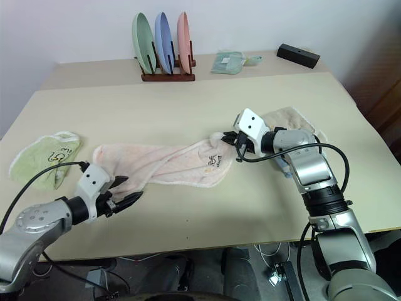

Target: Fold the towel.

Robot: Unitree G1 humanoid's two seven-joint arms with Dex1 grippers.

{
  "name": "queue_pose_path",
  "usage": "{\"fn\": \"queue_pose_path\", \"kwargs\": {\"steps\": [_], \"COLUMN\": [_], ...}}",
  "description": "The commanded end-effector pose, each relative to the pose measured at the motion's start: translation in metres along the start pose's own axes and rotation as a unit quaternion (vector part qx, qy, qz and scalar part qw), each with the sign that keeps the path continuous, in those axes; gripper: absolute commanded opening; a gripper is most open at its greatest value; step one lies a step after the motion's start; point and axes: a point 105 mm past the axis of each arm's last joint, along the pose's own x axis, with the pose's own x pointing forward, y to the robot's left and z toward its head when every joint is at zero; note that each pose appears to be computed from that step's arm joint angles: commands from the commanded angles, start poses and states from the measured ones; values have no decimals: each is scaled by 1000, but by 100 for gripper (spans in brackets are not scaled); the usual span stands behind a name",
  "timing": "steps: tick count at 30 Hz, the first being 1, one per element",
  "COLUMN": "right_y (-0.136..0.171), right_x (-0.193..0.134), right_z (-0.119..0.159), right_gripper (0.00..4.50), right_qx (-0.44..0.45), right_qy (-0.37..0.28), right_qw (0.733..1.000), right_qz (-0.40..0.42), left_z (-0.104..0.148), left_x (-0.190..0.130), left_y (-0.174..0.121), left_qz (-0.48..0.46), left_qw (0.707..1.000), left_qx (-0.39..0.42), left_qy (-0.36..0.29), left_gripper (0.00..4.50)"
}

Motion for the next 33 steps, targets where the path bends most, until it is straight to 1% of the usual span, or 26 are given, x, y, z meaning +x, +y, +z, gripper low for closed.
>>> {"fn": "queue_pose_path", "kwargs": {"steps": [1,4,10,13,16,18,19,21,24,27,30,33], "right_y": [-2,-2,-1,0,0,1,1,0,-10,-25,-37,-47], "right_x": [-1,0,2,3,3,3,2,0,-6,-18,-25,-27], "right_z": [6,4,3,3,3,4,4,3,6,15,21,30], "right_gripper": [0,0,0,0,0,0,0,0,0,0,0,0], "right_qx": [-15,-16,-16,-15,-15,-14,-14,-17,-28,-46,-66,-90], "right_qy": [-13,-12,-15,-15,-16,-18,-17,-15,-13,-19,-18,-28], "right_qw": [1000,1000,1000,1000,1000,1000,1000,1000,999,998,995,992], "right_qz": [-1,0,0,-1,-1,-1,-1,-3,-22,-49,-71,-85], "left_z": [-6,-13,-12,-10,-7,1,4,13,29,50,64,80], "left_x": [-7,-6,-3,-2,-2,-6,-9,-13,-23,-39,-50,-53], "left_y": [16,17,14,14,15,17,18,24,45,63,73,86], "left_qz": [34,39,33,29,31,29,26,38,75,96,103,121], "left_qw": [999,999,999,1000,999,999,998,996,990,978,972,963], "left_qx": [11,-2,0,2,3,3,3,12,-11,-41,-50,-53], "left_qy": [12,17,5,-8,-20,-45,-56,-79,-123,-178,-207,-234], "left_gripper": [332,332,332,259,111,15,7,7,7,7,7,7]}}
